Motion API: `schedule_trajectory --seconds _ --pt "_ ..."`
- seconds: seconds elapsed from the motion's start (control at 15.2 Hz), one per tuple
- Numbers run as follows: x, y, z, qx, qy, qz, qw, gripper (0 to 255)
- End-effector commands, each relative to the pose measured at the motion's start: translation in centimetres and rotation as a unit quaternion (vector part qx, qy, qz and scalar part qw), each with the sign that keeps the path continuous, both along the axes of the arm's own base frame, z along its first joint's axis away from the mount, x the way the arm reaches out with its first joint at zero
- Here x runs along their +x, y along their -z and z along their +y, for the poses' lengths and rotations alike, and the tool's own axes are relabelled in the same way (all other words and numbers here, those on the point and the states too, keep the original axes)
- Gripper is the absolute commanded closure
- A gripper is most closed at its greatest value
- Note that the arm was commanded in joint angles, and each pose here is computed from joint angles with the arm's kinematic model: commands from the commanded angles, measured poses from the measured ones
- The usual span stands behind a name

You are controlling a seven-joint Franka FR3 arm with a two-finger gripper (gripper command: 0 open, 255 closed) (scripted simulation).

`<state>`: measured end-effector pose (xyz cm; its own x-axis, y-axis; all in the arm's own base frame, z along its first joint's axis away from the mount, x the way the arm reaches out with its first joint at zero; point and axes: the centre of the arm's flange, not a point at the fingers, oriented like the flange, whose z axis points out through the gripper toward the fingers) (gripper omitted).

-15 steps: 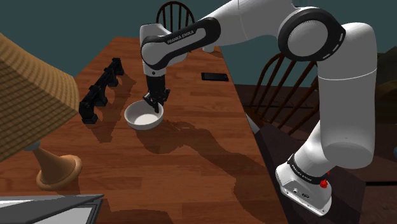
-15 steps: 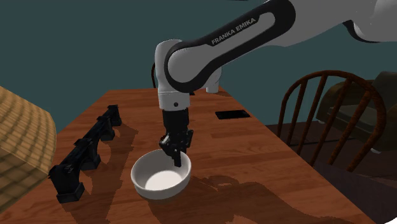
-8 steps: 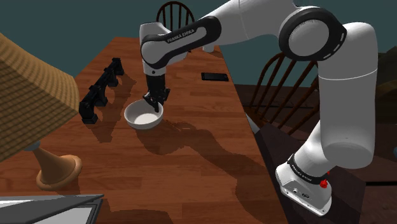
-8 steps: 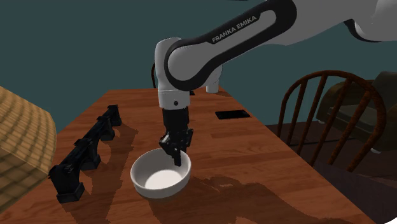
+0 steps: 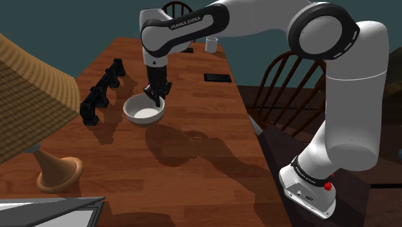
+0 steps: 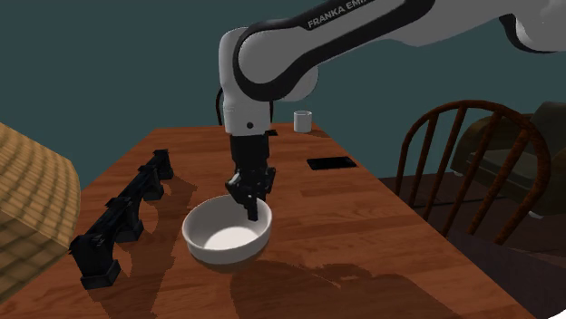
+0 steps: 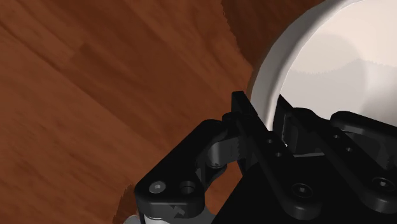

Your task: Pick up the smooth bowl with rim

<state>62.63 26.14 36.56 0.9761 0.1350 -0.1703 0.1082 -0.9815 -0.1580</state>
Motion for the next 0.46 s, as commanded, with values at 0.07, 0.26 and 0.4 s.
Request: schedule_trajectory --seconds 0.07,0.26,0.4 --pt "0.0 -1.7 0.1 0.0 0.0 0.0 1.0 255" --pt "0.0 -3.3 0.1 0.0 0.0 0.0 1.0 255" --pt "0.0 -3.4 0.1 0.0 0.0 0.0 1.0 255"
